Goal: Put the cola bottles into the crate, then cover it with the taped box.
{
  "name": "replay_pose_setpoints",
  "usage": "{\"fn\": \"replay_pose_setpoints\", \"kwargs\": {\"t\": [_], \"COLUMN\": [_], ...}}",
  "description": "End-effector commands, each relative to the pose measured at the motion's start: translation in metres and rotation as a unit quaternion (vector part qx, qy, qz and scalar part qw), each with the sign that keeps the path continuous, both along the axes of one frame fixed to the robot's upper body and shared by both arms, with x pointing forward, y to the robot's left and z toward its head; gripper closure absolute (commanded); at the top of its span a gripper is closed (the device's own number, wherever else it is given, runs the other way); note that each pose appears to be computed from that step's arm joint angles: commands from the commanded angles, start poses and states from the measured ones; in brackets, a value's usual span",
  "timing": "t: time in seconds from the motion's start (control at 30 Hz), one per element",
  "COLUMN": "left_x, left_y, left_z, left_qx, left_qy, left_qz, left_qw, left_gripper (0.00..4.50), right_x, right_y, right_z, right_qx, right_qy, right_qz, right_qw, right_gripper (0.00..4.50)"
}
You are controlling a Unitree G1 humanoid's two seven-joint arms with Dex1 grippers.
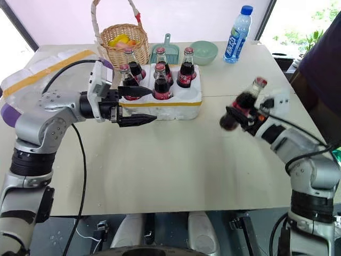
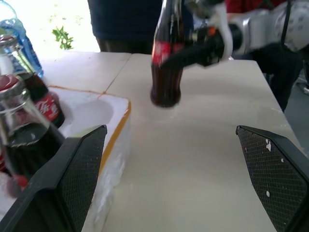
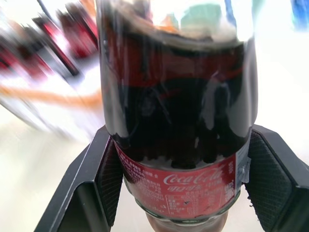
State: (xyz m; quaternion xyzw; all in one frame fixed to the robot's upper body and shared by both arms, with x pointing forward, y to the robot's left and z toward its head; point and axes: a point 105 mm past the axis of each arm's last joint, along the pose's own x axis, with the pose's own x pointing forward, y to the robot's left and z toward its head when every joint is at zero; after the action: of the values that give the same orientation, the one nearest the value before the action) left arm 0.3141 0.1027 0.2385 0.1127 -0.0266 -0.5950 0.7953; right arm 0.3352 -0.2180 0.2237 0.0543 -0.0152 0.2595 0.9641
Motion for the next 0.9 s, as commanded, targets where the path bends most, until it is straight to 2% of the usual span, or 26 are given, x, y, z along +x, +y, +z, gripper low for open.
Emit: {"fn": "replay_pose_setpoints", "kwargs": {"t": [0.03, 0.2, 0.37, 0.57, 0.77, 0.83, 0.9], "left_x": [0.002, 0.005, 0.004, 0.003, 0.004, 0.004, 0.003], "left_y": [0.017, 0.026, 0.028, 0.033, 0.040, 0.043, 0.045], "left_z": [0.009, 0.008, 0.008, 0.007, 0.007, 0.008, 0.011], "left_qx": [-0.010, -0.012, -0.015, -0.016, -0.014, -0.013, -0.016], "left_qy": [-0.014, -0.020, -0.025, -0.026, -0.025, -0.026, -0.026], "left_qz": [0.035, 0.063, 0.074, 0.089, 0.103, 0.104, 0.105], "left_qw": [0.999, 0.998, 0.997, 0.996, 0.994, 0.994, 0.994], "left_gripper": [0.00, 0.00, 0.00, 0.00, 0.00, 0.00, 0.00], "right_x": [-0.002, 0.022, 0.046, 0.063, 0.065, 0.064, 0.063], "right_y": [0.030, 0.066, 0.088, 0.105, 0.112, 0.113, 0.114], "right_z": [0.063, 0.075, 0.073, 0.053, 0.022, 0.014, 0.008], "right_qx": [-0.017, -0.047, -0.057, -0.091, -0.136, -0.150, -0.161], "right_qy": [-0.102, -0.122, -0.124, -0.100, -0.050, -0.037, -0.029], "right_qz": [0.059, 0.101, 0.115, 0.136, 0.162, 0.169, 0.174], "right_qw": [0.993, 0.986, 0.984, 0.981, 0.976, 0.974, 0.971], "right_gripper": [1.73, 1.73, 1.73, 1.73, 1.73, 0.68, 0.04]}}
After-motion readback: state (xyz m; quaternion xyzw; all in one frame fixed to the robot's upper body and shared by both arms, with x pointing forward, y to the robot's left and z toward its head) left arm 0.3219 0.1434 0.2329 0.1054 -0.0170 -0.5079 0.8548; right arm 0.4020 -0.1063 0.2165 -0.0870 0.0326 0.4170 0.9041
